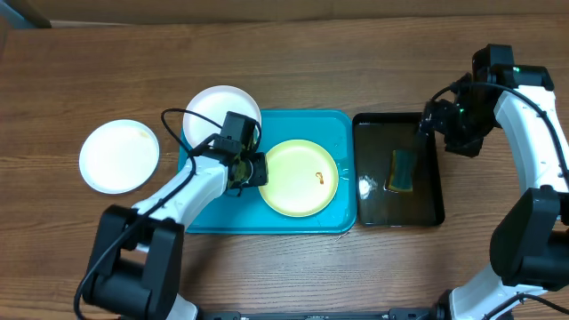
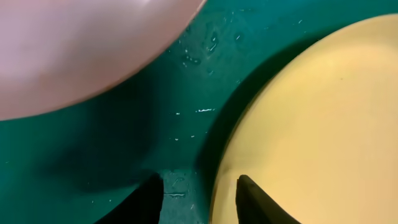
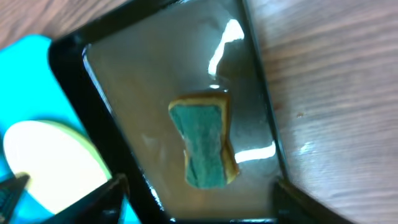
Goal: Clean dirty plates on tray and stack at the side
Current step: 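Reach the right gripper into the black tray and grasp the sponge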
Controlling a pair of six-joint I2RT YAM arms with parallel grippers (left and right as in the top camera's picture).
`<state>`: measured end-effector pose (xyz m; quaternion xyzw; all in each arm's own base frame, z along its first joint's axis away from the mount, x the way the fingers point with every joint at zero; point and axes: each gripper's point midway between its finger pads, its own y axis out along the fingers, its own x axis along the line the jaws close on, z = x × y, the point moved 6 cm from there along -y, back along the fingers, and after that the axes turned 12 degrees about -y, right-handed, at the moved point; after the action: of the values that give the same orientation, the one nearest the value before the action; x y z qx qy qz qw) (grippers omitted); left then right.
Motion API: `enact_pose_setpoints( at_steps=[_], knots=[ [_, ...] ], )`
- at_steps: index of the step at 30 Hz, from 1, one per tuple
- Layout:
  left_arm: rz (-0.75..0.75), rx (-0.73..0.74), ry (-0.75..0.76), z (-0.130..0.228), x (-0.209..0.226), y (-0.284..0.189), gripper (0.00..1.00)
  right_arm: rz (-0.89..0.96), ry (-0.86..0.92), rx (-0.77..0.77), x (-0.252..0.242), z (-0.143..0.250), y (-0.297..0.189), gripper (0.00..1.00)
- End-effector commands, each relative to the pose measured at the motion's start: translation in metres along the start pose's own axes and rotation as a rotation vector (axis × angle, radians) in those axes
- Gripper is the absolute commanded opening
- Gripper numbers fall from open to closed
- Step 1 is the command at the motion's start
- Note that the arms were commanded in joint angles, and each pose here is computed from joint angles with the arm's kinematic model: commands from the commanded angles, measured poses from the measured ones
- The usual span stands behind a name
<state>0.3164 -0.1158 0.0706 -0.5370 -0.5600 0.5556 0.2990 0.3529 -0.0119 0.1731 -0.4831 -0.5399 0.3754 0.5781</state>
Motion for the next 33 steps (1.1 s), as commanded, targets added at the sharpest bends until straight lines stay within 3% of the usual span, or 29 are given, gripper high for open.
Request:
enact_pose_setpoints(
  at_steps=[1,2,4,8,14,20,28,29,30,31,32,33],
  knots=[
    [0.012,0.021,0.03,0.004,-0.002,0.005,0.38,0.133,0.002,0.016,-0.014,0.007,0.001,0.5],
    [0.013,0.019,0.032,0.003,-0.002,0.005,0.38,0.16,0.009,0.036,-0.019,0.011,0.005,0.44],
    [0.012,0.02,0.032,0.004,-0.002,0.006,0.32,0.166,0.036,0.059,-0.022,0.017,0.016,0.43],
    [0.009,0.024,0.031,0.005,-0.001,0.006,0.04,0.133,0.022,0.091,-0.019,0.029,0.043,0.46],
    [0.004,0.032,0.03,0.006,0.0,0.006,0.04,0.152,-0.122,0.131,0.013,0.039,0.055,0.64],
    [-0.007,0.053,0.027,0.01,0.003,0.006,0.04,0.352,-0.118,0.075,0.027,0.042,0.067,0.64],
    [-0.007,0.053,0.027,0.01,0.003,0.006,0.06,0.344,-0.138,0.072,0.02,0.059,0.105,0.64],
    [-0.006,0.051,0.027,0.01,0.002,0.006,0.06,0.327,-0.138,0.071,0.02,0.061,0.11,0.62],
    [-0.006,0.051,0.027,0.009,0.002,0.006,0.08,0.307,-0.137,0.072,0.021,0.063,0.115,0.54],
    [-0.005,0.051,0.027,0.009,0.002,0.006,0.09,0.289,-0.138,0.073,0.021,0.066,0.118,0.3],
    [-0.006,0.051,0.027,0.01,0.002,0.006,0.09,0.273,-0.14,0.076,0.022,0.067,0.121,0.12],
    [-0.006,0.051,0.027,0.01,0.002,0.006,0.1,0.271,-0.14,0.078,0.022,0.068,0.122,0.08]
  ],
)
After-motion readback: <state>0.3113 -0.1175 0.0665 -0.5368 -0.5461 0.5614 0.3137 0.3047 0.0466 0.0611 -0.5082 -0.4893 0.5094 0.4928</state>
